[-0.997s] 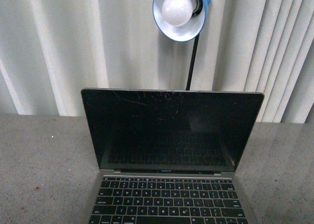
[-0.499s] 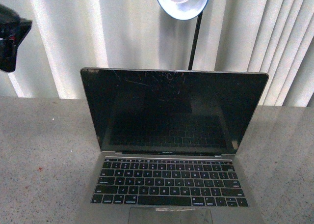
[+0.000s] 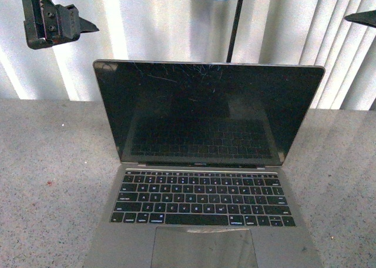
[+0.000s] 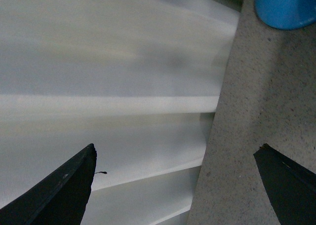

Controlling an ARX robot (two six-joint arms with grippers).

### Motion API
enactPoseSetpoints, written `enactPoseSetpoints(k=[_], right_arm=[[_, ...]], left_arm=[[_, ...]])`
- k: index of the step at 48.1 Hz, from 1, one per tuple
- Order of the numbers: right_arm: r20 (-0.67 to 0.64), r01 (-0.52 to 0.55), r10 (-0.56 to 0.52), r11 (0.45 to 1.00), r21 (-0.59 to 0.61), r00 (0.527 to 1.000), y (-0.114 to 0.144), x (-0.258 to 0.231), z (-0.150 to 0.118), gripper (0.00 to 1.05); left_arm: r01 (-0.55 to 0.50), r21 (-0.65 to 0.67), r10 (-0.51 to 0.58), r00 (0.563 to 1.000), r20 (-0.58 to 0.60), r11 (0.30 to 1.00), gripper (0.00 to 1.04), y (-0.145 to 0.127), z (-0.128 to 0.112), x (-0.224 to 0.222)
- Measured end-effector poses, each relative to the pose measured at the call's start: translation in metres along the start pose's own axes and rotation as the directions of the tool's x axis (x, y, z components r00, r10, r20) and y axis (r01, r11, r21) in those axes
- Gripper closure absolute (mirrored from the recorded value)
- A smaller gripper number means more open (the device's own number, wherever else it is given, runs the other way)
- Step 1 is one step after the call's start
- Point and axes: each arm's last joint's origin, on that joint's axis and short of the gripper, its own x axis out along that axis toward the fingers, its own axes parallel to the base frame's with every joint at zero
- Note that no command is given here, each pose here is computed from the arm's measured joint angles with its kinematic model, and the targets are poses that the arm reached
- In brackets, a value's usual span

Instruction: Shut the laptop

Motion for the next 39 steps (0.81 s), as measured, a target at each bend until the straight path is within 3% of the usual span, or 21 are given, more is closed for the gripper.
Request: enactPoseSetpoints(k=[16,26,39], right_arm=[[0.097,-0.176,0.188,0.977,-0.123,0.977,-0.014,0.018,0.016,0.07],[0.090,-0.363,0.368,0.929,-0.069,0.925,-0.008,0.017,0.018,0.08],[0.066,-0.495,0.496,0.868,-0.037,0.866,0.005,0.022,0.014,0.08]], left_arm=[[0.226,0.141,-0.220,0.974,-0.057,0.964,0.07,0.022,0.020,0.025],[0.373,0.149,-0.363,0.927,-0.093,0.916,0.07,0.026,0.030,0.035],[0.438,0.140,-0.427,0.898,-0.104,0.888,0.07,0.025,0.040,0.046]])
